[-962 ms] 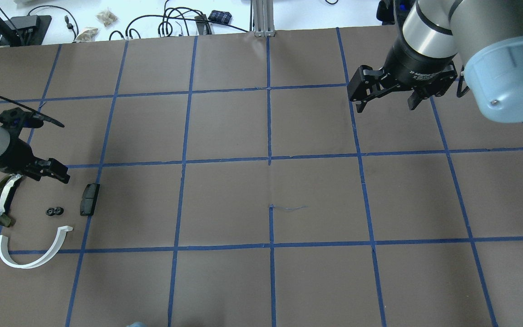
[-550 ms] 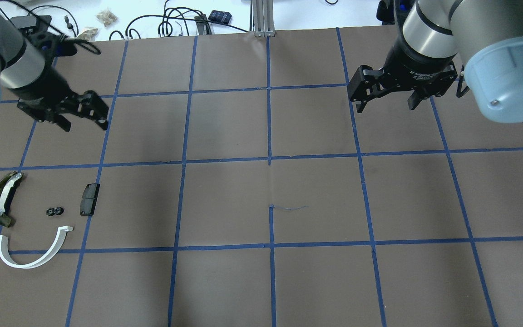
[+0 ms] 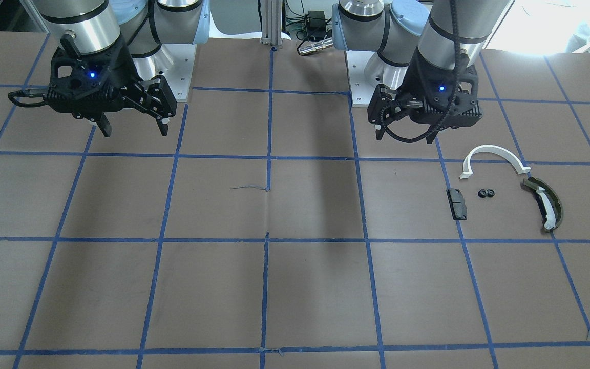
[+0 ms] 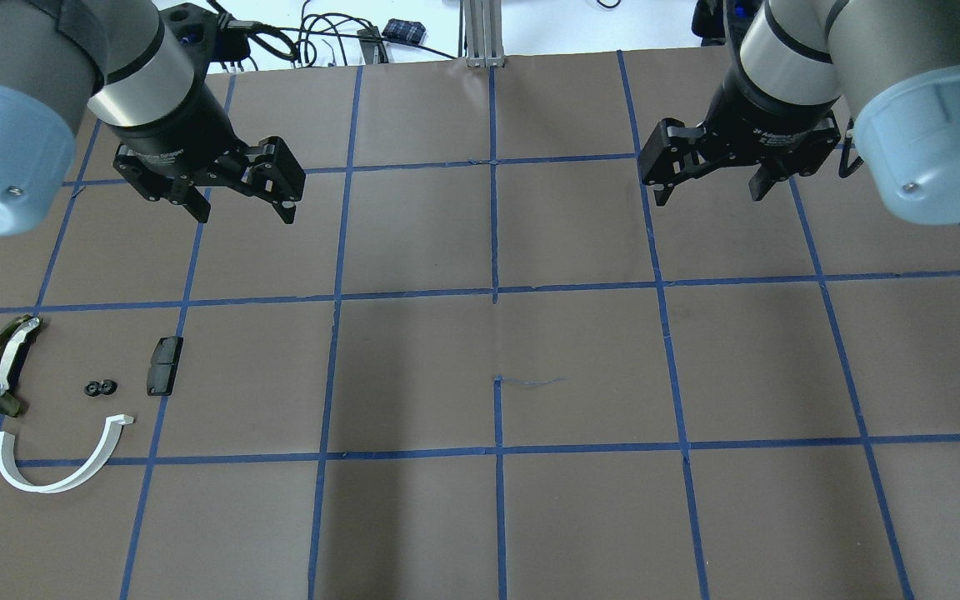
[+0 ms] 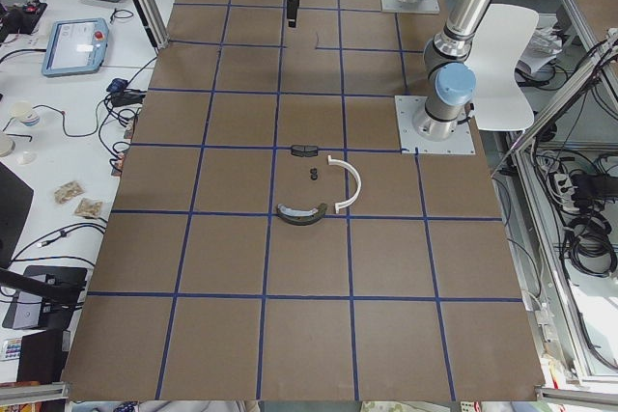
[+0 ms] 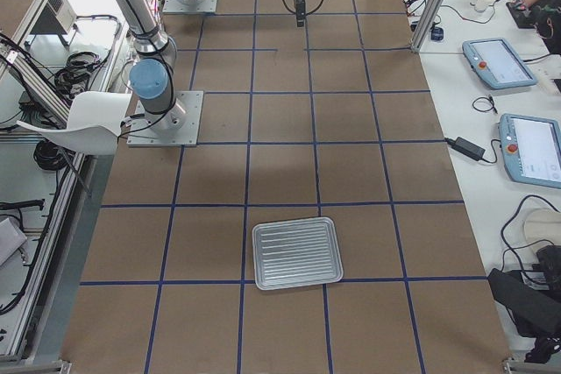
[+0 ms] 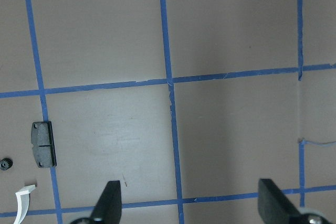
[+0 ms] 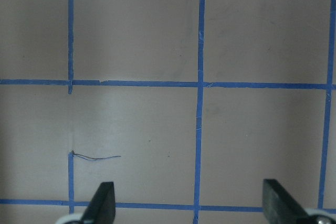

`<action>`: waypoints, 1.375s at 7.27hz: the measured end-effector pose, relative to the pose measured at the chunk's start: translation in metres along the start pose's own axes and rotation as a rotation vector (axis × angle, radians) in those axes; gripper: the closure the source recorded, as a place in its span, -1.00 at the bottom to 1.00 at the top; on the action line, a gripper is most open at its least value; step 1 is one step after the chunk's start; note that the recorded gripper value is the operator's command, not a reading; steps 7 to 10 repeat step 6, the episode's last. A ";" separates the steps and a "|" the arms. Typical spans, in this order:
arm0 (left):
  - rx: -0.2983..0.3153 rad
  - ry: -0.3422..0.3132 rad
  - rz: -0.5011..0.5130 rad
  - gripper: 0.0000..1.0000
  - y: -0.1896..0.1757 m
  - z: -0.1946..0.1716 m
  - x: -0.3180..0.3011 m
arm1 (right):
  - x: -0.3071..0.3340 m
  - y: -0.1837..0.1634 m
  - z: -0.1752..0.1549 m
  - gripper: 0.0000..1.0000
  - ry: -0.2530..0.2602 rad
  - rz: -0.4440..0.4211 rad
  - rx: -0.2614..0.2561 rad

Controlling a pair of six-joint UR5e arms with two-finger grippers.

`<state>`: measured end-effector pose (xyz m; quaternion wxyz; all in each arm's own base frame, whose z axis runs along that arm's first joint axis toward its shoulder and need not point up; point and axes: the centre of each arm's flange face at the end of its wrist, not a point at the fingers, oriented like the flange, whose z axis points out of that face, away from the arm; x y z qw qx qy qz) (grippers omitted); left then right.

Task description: Place bearing gear from tray to pile

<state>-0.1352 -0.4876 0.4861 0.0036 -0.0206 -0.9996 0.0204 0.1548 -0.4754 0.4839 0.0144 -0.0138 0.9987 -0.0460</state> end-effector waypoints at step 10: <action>-0.026 -0.037 -0.063 -0.90 0.009 -0.026 -0.020 | -0.001 -0.001 -0.003 -1.00 -0.001 -0.001 0.005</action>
